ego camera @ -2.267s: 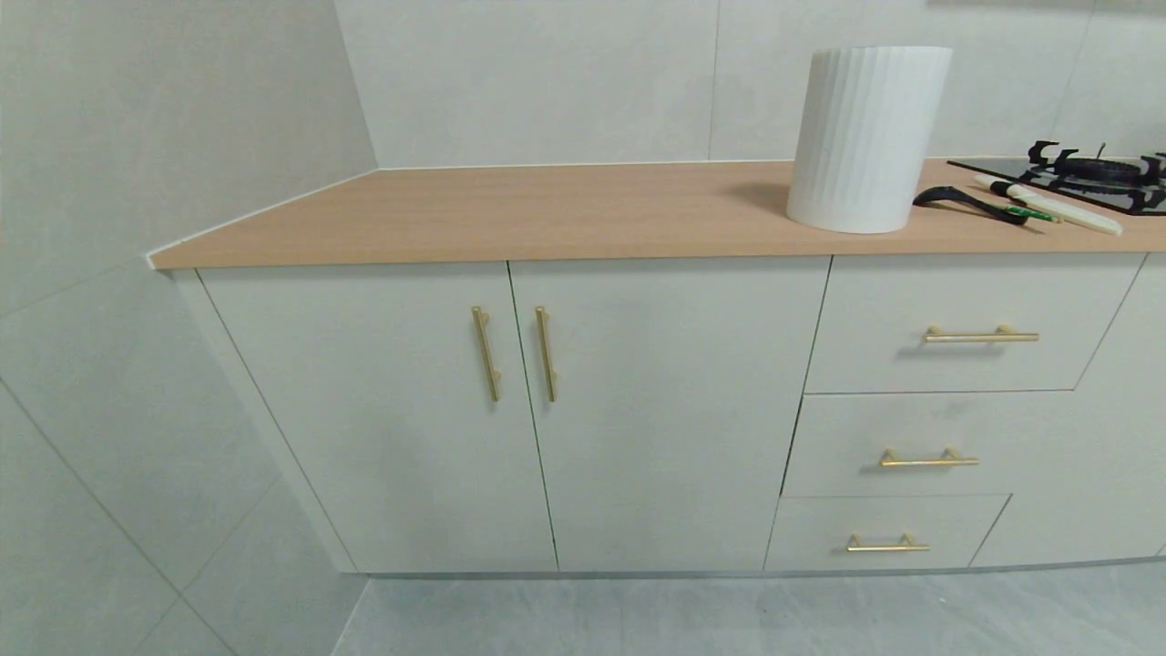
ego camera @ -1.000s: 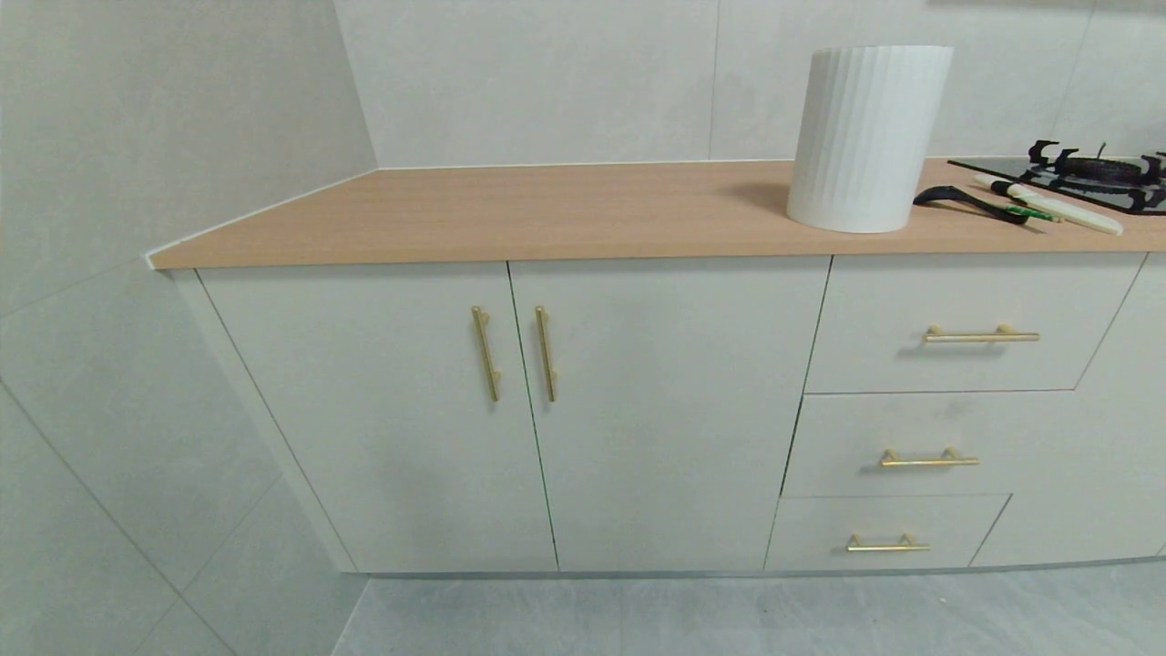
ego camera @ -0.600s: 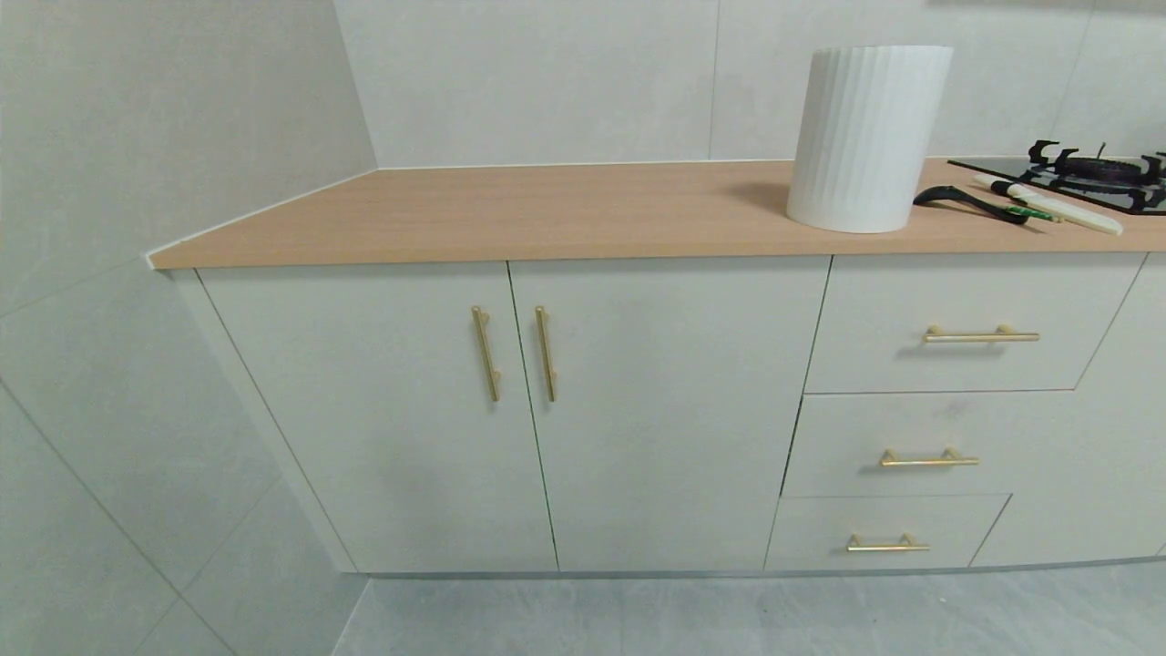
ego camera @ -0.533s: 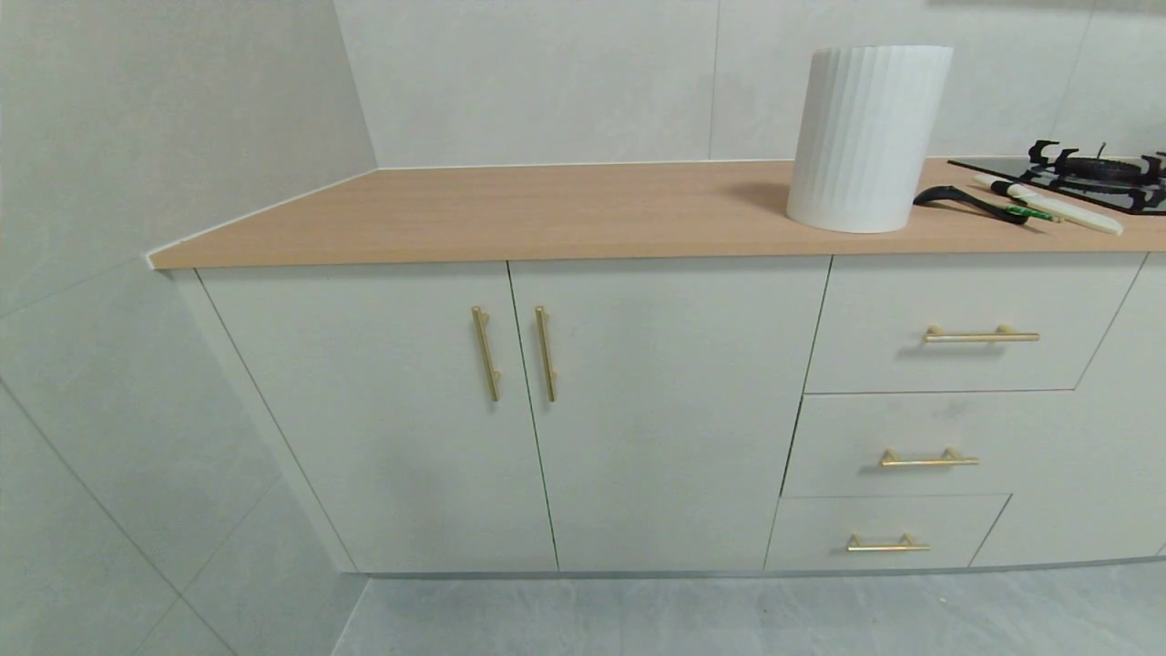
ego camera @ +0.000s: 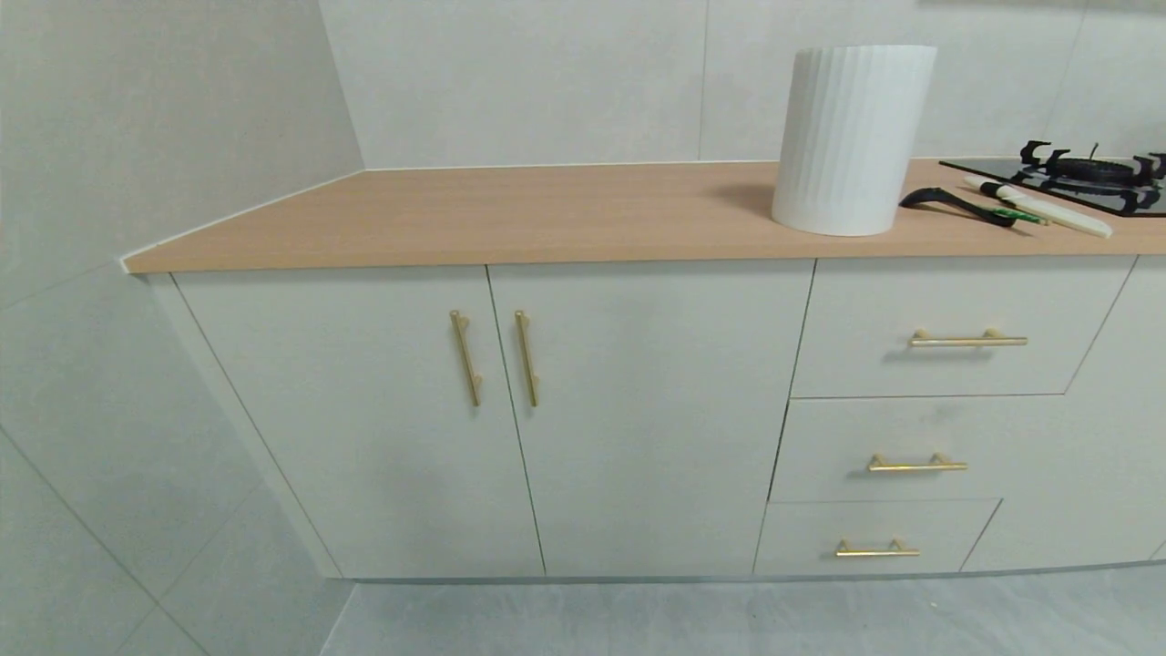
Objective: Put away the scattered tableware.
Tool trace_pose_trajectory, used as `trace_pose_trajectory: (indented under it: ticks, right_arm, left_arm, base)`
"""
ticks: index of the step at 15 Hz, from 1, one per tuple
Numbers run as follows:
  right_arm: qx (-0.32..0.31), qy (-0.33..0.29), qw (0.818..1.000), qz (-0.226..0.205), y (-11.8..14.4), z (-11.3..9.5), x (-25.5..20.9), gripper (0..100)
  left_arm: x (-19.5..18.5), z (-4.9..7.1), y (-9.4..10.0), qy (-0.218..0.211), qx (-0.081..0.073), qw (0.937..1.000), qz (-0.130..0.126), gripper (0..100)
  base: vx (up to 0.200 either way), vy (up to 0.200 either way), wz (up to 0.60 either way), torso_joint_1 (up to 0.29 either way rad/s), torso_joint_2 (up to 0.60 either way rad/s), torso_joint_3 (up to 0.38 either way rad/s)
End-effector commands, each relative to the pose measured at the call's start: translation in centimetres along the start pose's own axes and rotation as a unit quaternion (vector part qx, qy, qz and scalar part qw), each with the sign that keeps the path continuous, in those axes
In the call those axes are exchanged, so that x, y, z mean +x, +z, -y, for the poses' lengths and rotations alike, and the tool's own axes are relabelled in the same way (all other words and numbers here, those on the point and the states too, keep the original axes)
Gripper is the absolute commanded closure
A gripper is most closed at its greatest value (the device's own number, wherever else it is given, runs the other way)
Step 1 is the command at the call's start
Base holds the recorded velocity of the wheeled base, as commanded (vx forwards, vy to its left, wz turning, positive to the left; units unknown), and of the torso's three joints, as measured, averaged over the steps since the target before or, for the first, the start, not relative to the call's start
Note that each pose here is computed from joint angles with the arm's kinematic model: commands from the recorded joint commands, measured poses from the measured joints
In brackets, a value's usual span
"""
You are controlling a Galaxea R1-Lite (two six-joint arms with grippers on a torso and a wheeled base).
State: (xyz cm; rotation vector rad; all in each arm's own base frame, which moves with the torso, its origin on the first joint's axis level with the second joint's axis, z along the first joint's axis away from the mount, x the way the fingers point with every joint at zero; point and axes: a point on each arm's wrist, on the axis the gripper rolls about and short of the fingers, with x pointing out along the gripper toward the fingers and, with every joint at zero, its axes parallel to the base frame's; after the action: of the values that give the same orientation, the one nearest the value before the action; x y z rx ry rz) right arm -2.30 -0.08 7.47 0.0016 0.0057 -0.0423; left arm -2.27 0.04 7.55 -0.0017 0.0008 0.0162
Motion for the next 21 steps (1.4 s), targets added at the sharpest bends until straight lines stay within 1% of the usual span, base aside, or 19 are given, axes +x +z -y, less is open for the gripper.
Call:
trace_pose_trajectory:
  ticks: [1, 10, 19, 21]
  right_arm:
    - [0.000, 0.000, 1.000, -0.001, 0.00, 0.00, 0.01, 0]
    - [0.000, 0.000, 1.000, 0.000, 0.05, 0.00, 0.00, 0]
    - [-0.001, 0.000, 1.000, -0.001, 0.00, 0.00, 0.01, 0]
    - [-0.001, 0.000, 1.000, -0.001, 0.00, 0.00, 0.01, 0]
  left_arm:
    - [0.01, 0.00, 0.00, 0.000, 0.000, 1.0000, 0.000, 0]
    - [0.01, 0.00, 0.00, 0.000, -0.001, 1.0000, 0.000, 0]
    - [0.01, 0.00, 0.00, 0.000, 0.000, 1.0000, 0.000, 0]
    - [0.01, 0.00, 0.00, 0.000, 0.000, 1.0000, 0.000, 0]
  base:
    - [0.000, -0.200, 0.00, -0.002, 0.00, -0.002]
    - [0.000, -0.200, 0.00, 0.003, 0.00, 0.001]
    - [0.000, 0.000, 0.00, 0.000, 0.00, 0.000]
    - [0.200, 0.000, 0.00, -0.002, 0.00, 0.002]
